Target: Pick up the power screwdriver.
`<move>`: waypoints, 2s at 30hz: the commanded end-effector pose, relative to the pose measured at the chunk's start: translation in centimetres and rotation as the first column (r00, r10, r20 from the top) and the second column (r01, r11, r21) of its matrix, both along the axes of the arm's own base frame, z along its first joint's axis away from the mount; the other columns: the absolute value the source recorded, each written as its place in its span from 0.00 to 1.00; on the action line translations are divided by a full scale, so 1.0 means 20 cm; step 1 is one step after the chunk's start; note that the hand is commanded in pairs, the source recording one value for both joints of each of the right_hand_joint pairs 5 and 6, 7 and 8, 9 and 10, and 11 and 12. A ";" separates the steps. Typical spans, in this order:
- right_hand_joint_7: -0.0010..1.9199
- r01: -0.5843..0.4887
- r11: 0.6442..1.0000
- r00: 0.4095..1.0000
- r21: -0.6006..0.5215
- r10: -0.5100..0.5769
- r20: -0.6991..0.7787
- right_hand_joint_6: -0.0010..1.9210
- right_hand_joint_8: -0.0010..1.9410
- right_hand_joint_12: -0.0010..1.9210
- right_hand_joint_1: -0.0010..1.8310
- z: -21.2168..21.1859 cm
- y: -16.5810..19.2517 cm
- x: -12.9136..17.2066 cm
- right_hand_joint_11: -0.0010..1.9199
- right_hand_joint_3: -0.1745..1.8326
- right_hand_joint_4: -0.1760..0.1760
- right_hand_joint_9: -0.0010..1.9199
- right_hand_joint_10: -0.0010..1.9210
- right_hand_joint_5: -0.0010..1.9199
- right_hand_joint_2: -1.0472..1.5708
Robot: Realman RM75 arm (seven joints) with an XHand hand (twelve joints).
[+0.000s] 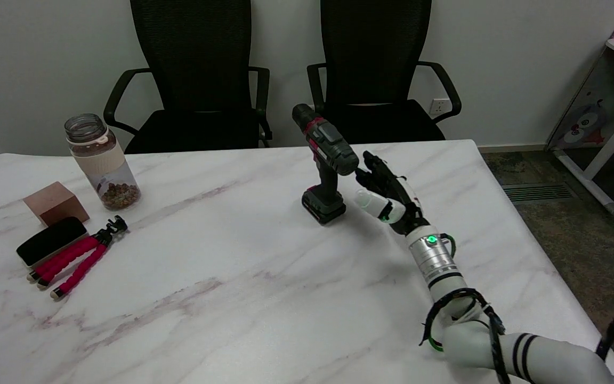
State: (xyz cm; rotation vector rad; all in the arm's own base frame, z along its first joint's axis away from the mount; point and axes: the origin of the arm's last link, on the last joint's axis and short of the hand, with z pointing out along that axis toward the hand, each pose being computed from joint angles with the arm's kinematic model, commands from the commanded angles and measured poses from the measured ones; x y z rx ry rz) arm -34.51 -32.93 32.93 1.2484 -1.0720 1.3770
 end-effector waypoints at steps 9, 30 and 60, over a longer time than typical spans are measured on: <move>0.00 -0.019 1.000 1.000 0.019 0.019 -0.022 0.00 0.00 0.06 0.45 -0.23 -0.28 0.03 0.06 0.40 0.42 0.10 0.10 0.00 0.37; 0.00 -0.010 1.000 0.993 0.026 0.013 -0.120 0.00 0.00 0.00 0.45 -0.25 -0.38 0.10 0.00 0.37 0.41 0.04 0.04 0.00 0.39; 0.00 0.041 0.999 0.985 0.032 -0.035 -0.167 0.00 0.00 0.24 0.50 -0.26 -0.41 0.08 0.24 0.34 0.30 0.12 0.12 0.00 0.51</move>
